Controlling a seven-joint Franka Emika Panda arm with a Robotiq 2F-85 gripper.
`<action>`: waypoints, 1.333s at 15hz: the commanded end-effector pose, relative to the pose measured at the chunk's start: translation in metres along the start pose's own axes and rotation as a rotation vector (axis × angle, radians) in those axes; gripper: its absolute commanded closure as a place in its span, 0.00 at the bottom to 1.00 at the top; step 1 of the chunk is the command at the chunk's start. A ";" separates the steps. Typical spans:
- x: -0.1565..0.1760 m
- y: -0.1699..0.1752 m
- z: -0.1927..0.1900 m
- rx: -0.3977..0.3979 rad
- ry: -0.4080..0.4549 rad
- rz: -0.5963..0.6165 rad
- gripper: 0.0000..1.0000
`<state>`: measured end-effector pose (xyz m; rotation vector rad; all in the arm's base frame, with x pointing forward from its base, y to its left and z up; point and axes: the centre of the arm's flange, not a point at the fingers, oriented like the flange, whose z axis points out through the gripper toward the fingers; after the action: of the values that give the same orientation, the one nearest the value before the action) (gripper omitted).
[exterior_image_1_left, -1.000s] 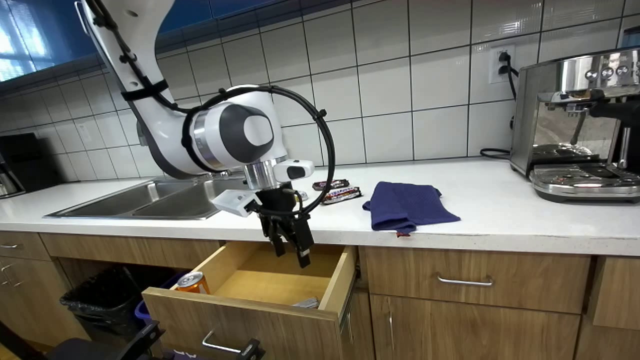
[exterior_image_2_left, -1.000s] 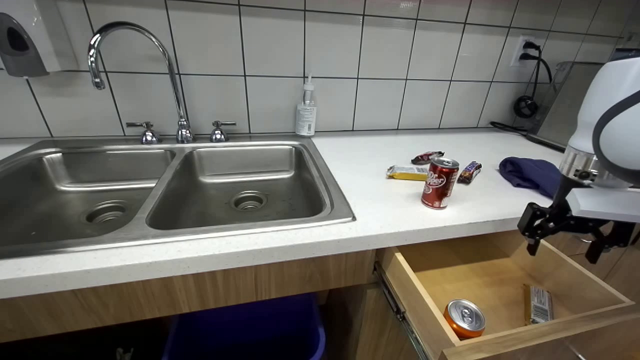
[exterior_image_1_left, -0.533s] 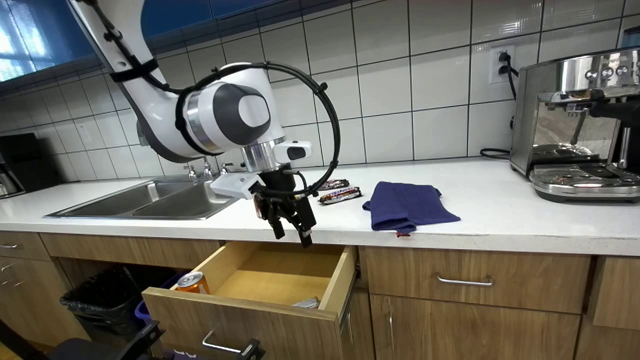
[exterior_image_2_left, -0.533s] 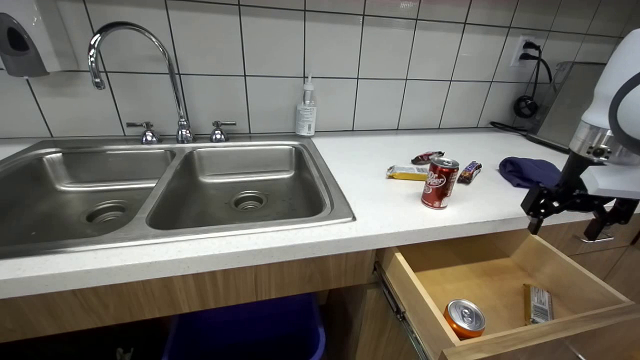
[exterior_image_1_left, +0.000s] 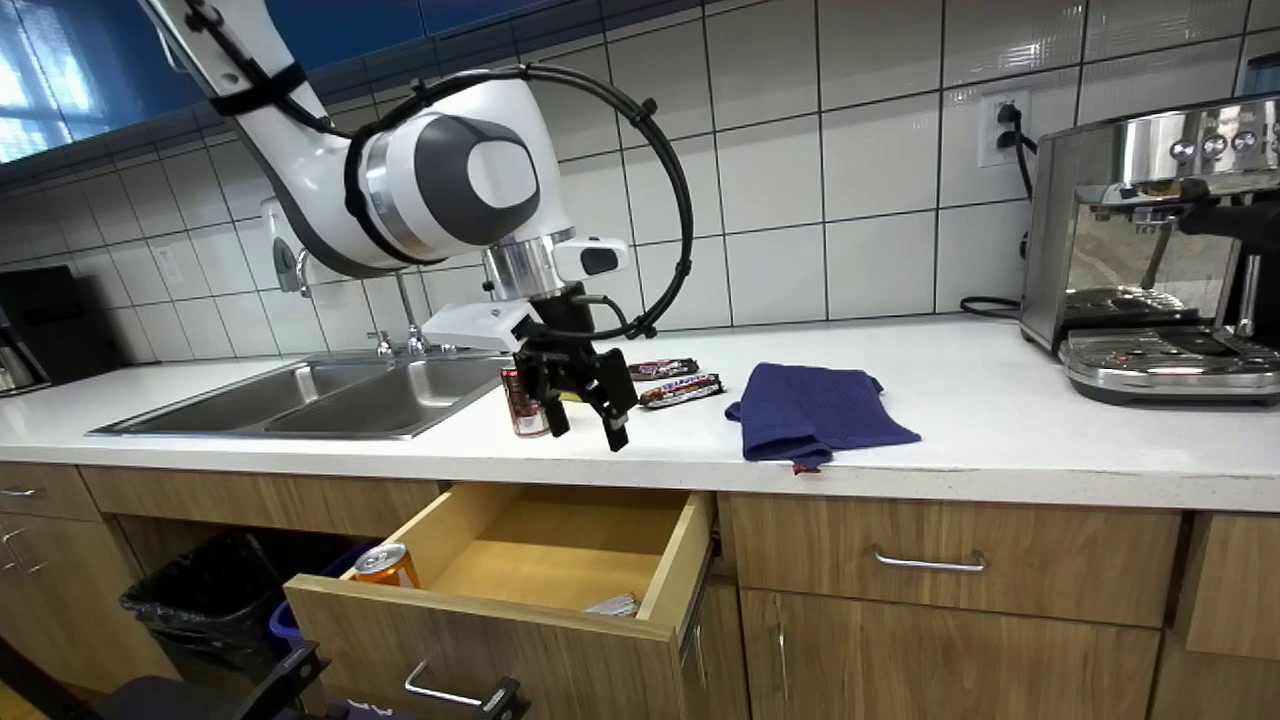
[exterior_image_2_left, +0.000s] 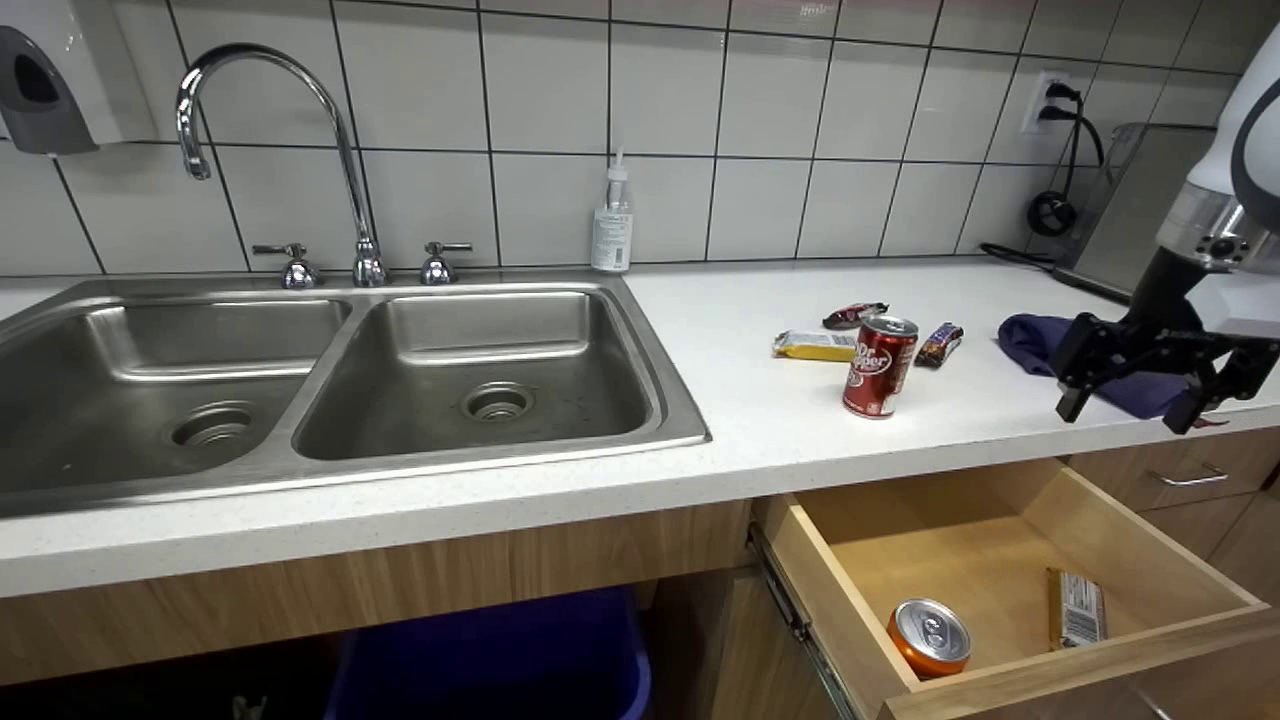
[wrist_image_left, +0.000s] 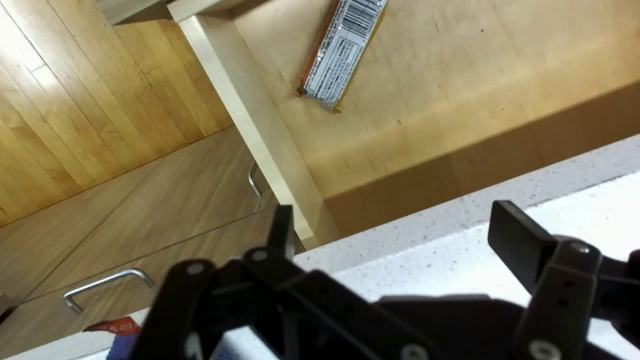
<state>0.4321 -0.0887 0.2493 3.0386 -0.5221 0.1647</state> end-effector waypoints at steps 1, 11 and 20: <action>0.025 -0.002 -0.019 0.022 -0.004 -0.012 0.00; 0.105 -0.032 -0.035 0.052 0.045 0.058 0.00; 0.164 -0.048 -0.015 0.042 0.028 0.167 0.00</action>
<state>0.5698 -0.0952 0.2847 3.0372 -0.6862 0.2682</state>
